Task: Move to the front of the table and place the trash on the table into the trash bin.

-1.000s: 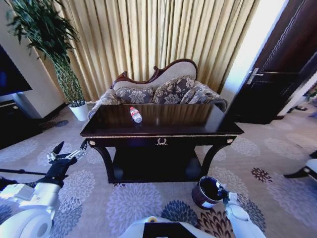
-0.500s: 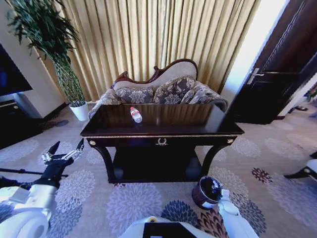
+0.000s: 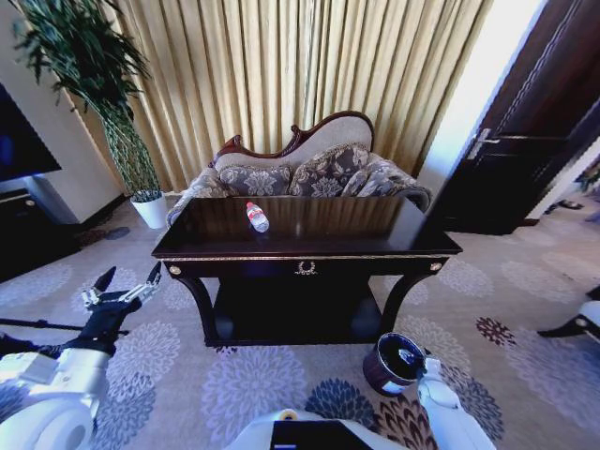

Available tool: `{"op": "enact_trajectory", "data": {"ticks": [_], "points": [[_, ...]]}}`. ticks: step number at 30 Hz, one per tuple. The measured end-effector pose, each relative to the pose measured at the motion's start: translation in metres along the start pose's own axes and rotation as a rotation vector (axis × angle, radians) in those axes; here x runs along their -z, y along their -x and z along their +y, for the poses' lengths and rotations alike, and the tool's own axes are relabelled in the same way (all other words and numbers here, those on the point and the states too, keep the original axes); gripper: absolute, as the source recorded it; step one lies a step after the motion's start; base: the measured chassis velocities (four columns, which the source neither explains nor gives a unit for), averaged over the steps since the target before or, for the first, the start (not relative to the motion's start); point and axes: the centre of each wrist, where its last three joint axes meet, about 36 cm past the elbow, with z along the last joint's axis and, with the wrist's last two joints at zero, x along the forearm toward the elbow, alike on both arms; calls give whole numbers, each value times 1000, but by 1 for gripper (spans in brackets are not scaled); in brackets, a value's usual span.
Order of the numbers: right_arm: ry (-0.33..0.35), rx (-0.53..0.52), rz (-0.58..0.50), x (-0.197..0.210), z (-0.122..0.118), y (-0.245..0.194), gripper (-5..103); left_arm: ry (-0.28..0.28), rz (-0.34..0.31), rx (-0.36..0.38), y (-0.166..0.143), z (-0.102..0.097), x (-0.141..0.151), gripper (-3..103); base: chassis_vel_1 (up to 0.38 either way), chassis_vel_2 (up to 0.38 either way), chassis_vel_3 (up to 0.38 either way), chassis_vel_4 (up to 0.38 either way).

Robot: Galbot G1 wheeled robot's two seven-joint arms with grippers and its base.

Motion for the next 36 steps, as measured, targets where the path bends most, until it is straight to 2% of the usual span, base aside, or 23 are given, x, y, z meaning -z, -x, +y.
{"op": "enact_trajectory", "data": {"ticks": [12,16,17,18,20,21,23,24,26,27,28,31,32,35,36], "points": [[20,3,8,1,1,-2,100,3,-1,0,-1,1,0,100,0,0,0,0],[73,19,39,13,3,-8,100,-2,0,-4,0,0,0,100,0,0,0,0],[106,29,31,25,5,-11,100,-3,0,-5,0,0,-1,100,0,0,0,0],[106,29,31,25,5,-11,100,-3,0,-5,0,0,-1,100,0,0,0,0],[122,56,-33,56,6,-22,100,-2,0,-5,0,0,-1,100,0,0,0,0],[122,56,-33,56,6,-22,100,-2,0,-5,0,0,-1,100,0,0,0,0],[65,87,-145,95,4,-40,100,1,-1,-4,0,0,0,100,0,0,0,0],[65,87,-145,95,4,-40,100,1,-1,-4,0,0,0,100,0,0,0,0],[31,115,-270,137,2,-63,100,1,-2,-4,0,0,0,100,0,0,0,0],[35,133,-324,158,2,-78,100,-1,-3,-4,0,0,0,100,0,0,0,0],[35,133,-324,158,2,-78,100,-1,-3,-4,0,0,0,100,0,0,0,0],[94,217,-439,222,2,-133,100,-6,-6,-3,1,-1,-1,100,0,0,0,0],[94,217,-439,222,2,-133,100,-6,-6,-3,1,-1,-1,100,0,0,0,0],[129,296,-522,267,6,-182,100,-11,-4,-4,1,-2,-1,100,0,0,0,0],[129,296,-522,267,6,-182,100,-11,-4,-4,1,-2,-1,100,0,0,0,0]]}}
